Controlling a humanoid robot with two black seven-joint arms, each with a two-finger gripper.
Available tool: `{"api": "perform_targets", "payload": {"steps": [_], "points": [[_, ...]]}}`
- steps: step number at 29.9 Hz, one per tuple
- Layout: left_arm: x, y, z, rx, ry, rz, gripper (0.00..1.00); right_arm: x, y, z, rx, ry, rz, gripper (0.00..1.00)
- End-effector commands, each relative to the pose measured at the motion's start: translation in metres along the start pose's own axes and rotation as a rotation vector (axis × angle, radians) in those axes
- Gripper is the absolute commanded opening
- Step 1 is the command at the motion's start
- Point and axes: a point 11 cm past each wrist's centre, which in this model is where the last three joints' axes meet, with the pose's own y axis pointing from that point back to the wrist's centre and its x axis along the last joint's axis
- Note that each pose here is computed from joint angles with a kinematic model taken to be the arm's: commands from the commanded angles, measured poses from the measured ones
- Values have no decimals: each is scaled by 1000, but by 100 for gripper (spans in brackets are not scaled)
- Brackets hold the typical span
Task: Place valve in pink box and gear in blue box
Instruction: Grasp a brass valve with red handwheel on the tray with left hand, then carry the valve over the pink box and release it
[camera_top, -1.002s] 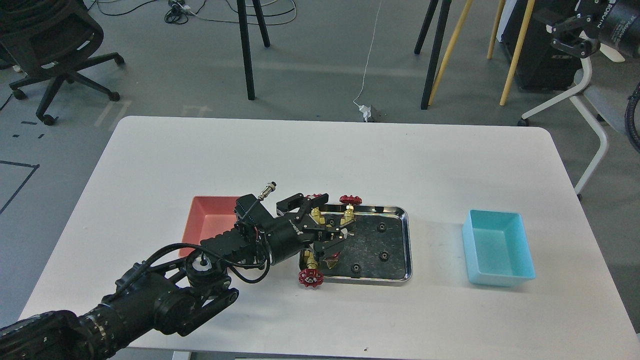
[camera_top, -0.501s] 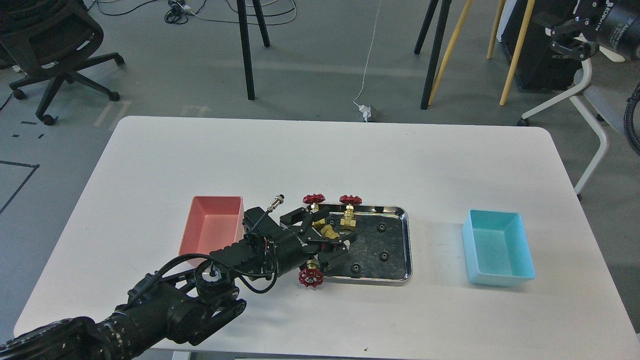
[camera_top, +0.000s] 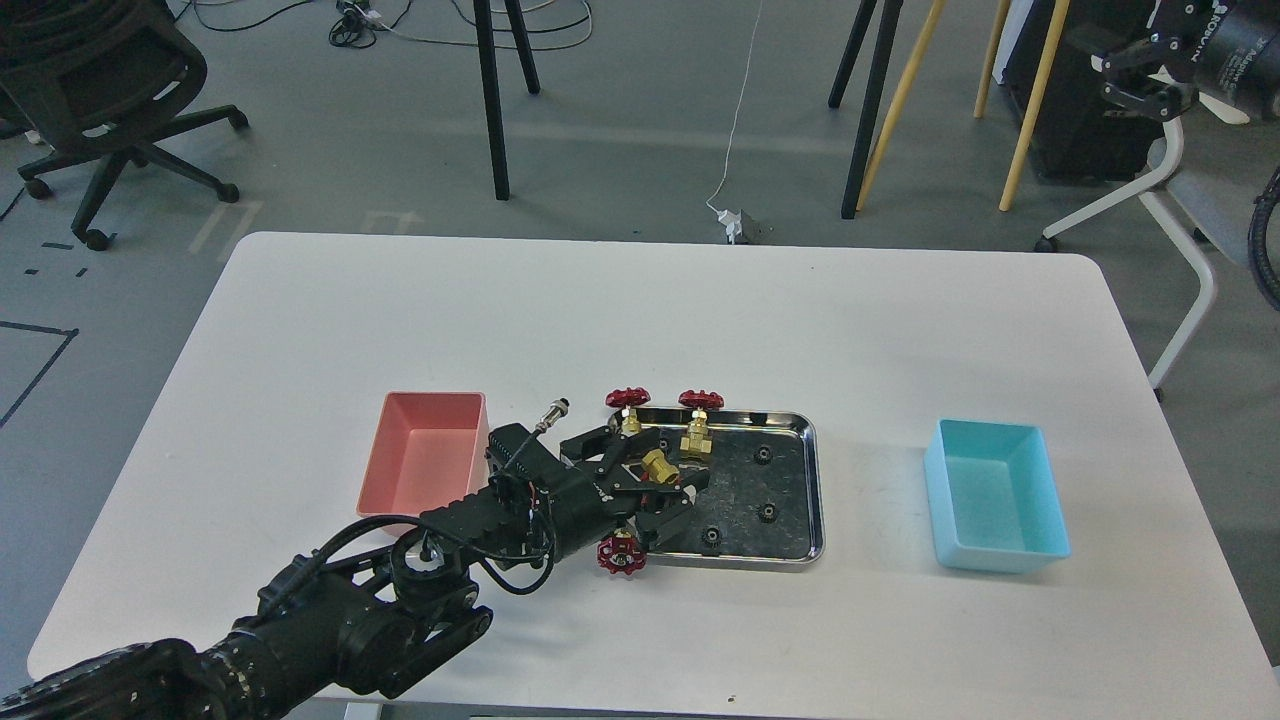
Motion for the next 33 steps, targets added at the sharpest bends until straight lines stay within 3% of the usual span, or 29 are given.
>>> {"api": "perform_targets", "payload": {"steps": [1, 4, 9, 16, 22, 26, 33], "points": [[-2, 1, -2, 8, 2, -5, 67, 0, 0, -1, 1, 1, -2, 99], [-5, 2, -2, 16, 5, -9, 63, 0, 0, -1, 1, 1, 0, 99], [-5, 2, -3, 28, 7, -7, 38, 0, 0, -1, 1, 1, 1, 99], [-8, 3, 0, 28, 18, -6, 16, 1, 1, 2, -4, -1, 3, 99], [4, 3, 6, 9, 25, 49, 16, 8, 4, 7, -16, -4, 27, 99], [40, 2, 2, 12, 43, 158, 16, 7, 1, 8, -15, -7, 25, 99], [88, 54, -47, 95, -61, 232, 16, 5, -5, 3, 0, -9, 21, 99]]}}
